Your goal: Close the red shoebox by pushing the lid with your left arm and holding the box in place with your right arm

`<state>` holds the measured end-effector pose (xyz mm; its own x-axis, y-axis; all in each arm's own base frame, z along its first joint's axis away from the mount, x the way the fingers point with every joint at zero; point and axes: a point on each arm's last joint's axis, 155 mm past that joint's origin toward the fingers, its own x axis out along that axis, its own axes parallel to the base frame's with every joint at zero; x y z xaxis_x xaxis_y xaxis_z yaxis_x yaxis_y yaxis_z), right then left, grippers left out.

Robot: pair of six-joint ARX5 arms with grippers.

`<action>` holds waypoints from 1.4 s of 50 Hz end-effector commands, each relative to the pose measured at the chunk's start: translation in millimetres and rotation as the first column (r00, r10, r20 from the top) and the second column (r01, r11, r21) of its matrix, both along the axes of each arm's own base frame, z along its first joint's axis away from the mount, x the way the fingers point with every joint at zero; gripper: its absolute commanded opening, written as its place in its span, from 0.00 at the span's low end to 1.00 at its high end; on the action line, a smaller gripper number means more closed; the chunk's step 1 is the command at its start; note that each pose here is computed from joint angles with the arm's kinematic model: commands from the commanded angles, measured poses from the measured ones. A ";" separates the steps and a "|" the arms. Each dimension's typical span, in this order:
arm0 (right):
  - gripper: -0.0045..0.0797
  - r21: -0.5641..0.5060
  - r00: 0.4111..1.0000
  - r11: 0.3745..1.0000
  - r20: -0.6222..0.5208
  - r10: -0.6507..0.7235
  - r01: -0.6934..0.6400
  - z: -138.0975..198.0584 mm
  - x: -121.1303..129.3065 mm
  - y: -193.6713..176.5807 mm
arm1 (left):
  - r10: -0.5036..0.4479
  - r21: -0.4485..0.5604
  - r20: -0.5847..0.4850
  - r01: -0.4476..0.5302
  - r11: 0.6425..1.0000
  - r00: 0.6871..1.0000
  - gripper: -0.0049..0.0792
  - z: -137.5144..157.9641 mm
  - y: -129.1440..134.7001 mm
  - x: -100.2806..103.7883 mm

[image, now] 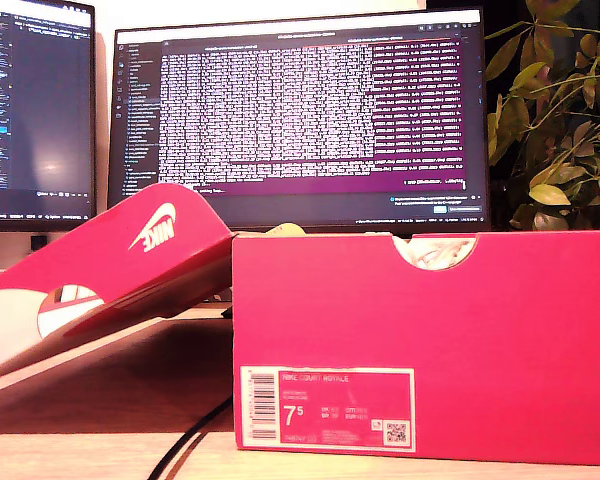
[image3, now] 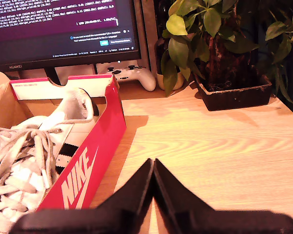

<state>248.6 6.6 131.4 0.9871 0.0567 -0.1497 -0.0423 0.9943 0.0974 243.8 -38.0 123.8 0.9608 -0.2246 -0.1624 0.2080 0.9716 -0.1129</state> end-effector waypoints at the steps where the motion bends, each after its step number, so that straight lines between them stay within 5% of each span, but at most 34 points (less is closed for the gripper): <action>1: 0.04 -0.015 1.000 1.000 0.002 -0.004 0.004 -3.8 0.6 -1.4 | 0.000 0.006 -0.038 0.000 1.000 0.999 0.04 -17.5 0.3 -0.3; 22: 0.04 -0.052 1.000 0.999 0.004 0.004 -0.004 -3.6 0.6 -0.8 | -0.003 -0.026 -0.044 0.001 1.000 0.999 0.04 -17.3 -1.2 -0.6; 37: 0.04 0.159 0.998 0.987 0.060 -0.013 0.004 14.3 2.4 1.6 | -0.002 -0.249 0.033 0.011 0.969 0.999 0.04 21.4 -6.5 1.3; 45: 0.04 0.299 0.995 0.954 0.096 -0.008 -0.021 30.3 1.7 6.2 | -0.001 -0.274 0.102 0.029 0.961 0.995 0.04 54.3 -6.9 -2.2; 52: 0.04 0.301 0.992 0.953 0.124 -0.008 -0.029 47.0 -0.6 6.3 | 0.000 -0.279 0.130 0.037 0.960 0.992 0.04 73.4 -7.0 -4.6; 70: 0.04 0.258 0.996 0.966 -0.085 0.016 0.007 17.9 4.0 9.1 | -0.047 -0.296 -0.094 0.017 0.955 0.994 0.04 45.5 -14.2 16.2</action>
